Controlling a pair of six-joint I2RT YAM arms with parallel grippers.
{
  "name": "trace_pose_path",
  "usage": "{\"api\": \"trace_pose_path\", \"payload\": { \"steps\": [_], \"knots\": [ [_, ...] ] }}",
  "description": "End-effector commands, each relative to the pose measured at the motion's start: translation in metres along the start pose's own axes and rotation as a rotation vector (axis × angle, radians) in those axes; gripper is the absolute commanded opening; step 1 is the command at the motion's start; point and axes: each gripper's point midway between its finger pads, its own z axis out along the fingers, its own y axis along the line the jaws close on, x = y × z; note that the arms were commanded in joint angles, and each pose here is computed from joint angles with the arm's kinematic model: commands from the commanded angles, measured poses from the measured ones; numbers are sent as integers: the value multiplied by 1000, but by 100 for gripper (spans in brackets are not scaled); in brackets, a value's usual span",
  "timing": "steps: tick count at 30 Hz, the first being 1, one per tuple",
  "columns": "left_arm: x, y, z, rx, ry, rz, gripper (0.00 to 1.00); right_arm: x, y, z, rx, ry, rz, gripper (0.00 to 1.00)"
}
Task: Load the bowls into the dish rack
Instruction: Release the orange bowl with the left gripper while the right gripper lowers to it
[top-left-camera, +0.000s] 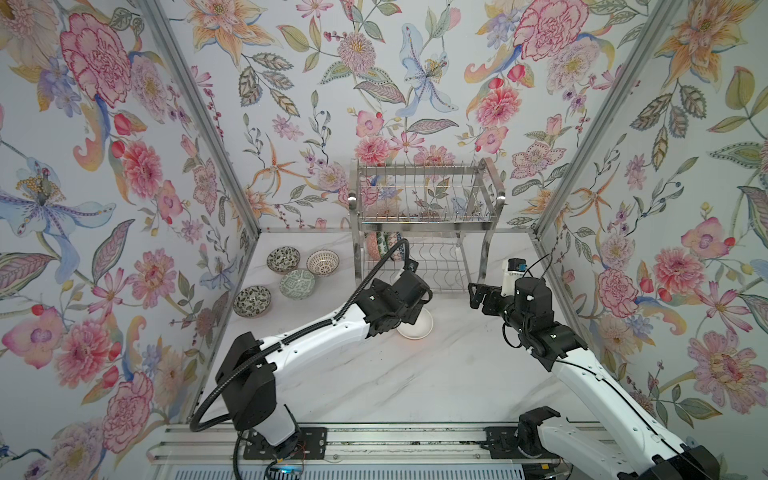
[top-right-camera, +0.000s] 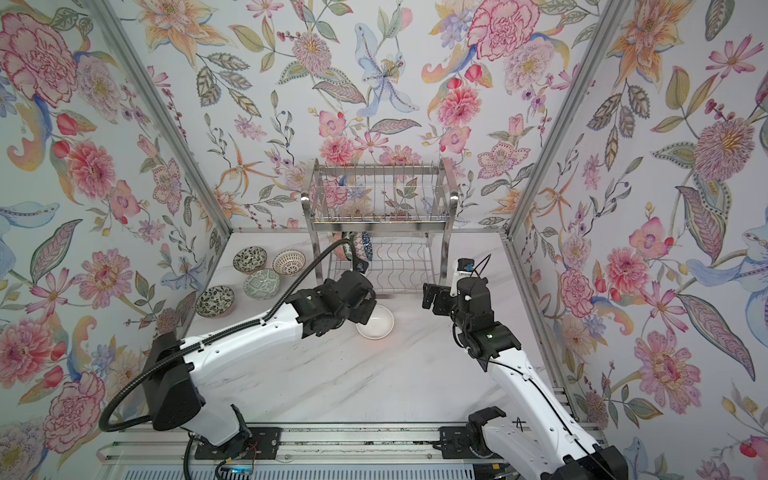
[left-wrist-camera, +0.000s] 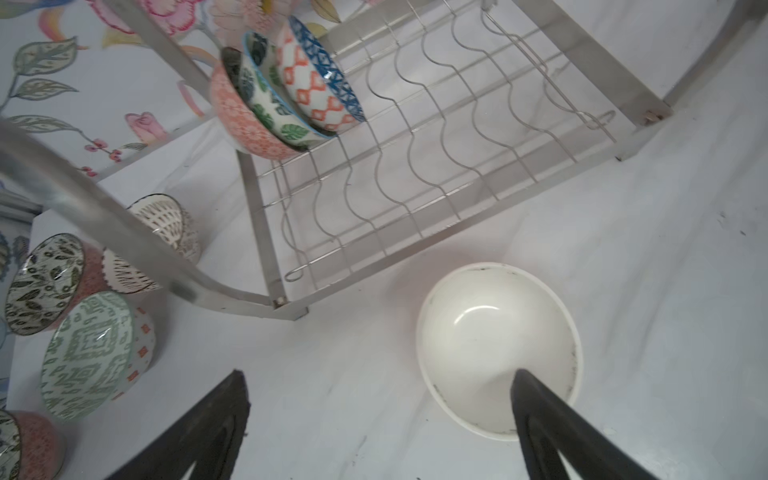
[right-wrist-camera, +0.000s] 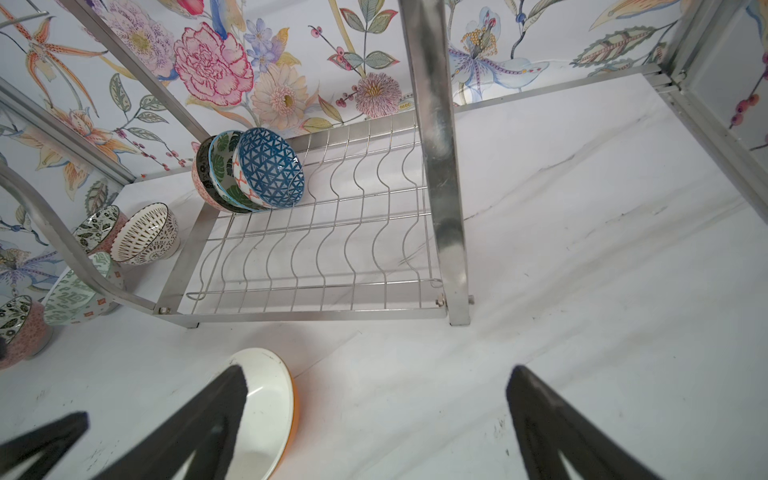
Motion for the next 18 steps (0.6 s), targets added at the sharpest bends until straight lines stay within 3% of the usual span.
{"api": "trace_pose_path", "payload": {
  "steps": [1, 8, 13, 18],
  "knots": [
    [-4, 46, -14, -69, -70, -98, 99, 15, 17, 10, -33, 43, -16, 99],
    [21, 98, -18, -71, -138, -260, 99, 64, 67, 42, -52, 180, -173, 99],
    [48, 104, -7, 2, -147, -373, 99, 103, 115, 59, -115, 270, -279, 99],
    [70, 108, 3, 2, -111, -403, 99, 127, 150, 69, -135, 313, -375, 99]
  ]
}}
